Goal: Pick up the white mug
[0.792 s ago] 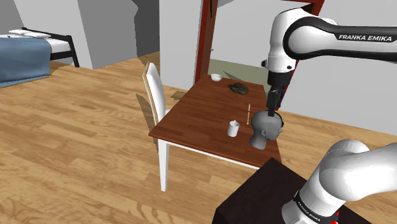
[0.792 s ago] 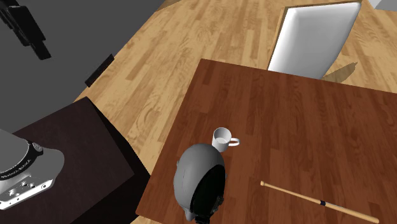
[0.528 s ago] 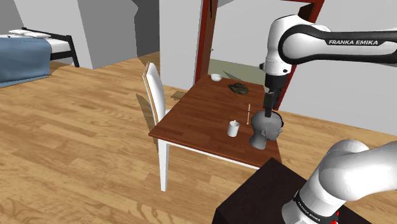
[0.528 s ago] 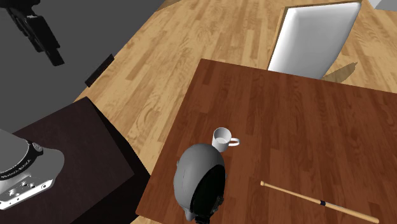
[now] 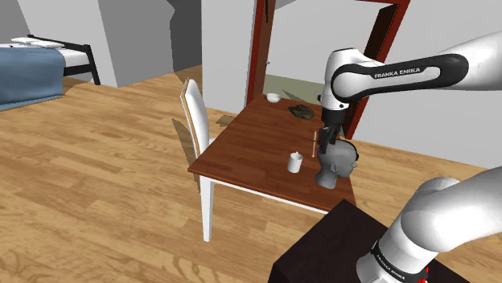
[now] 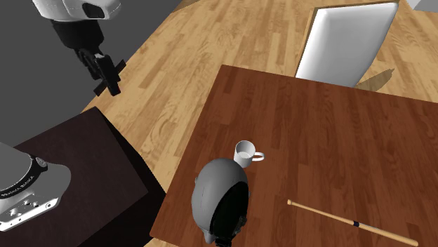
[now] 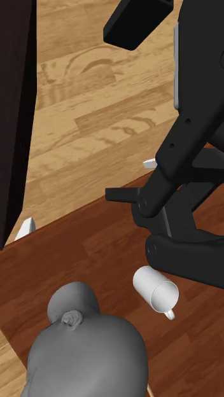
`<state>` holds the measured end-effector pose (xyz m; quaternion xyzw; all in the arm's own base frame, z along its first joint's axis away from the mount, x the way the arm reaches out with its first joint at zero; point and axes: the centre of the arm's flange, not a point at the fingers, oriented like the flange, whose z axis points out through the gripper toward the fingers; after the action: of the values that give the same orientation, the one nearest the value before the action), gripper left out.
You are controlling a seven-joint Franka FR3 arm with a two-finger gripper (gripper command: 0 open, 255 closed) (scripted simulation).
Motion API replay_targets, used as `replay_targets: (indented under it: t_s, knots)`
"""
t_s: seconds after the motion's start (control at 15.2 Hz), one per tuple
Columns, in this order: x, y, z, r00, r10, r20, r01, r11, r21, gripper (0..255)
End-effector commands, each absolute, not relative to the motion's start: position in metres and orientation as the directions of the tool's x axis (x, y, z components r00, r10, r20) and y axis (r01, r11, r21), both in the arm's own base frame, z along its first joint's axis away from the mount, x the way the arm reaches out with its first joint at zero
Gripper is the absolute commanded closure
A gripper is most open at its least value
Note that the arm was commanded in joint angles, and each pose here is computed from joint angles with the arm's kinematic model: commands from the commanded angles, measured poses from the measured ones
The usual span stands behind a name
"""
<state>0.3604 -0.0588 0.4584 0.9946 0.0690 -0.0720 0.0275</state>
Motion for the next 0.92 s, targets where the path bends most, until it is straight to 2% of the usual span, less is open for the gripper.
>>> replay_targets:
  t_s: [0.0, 0.86]
  knots:
    - [0.374, -0.072, 0.438, 0.984, 0.122, -0.133, 0.129, -0.991, 0.046, 0]
    - [0.462, -0.157, 0.327, 0.997, 0.049, -0.054, 0.051, -0.998, 0.044, 0]
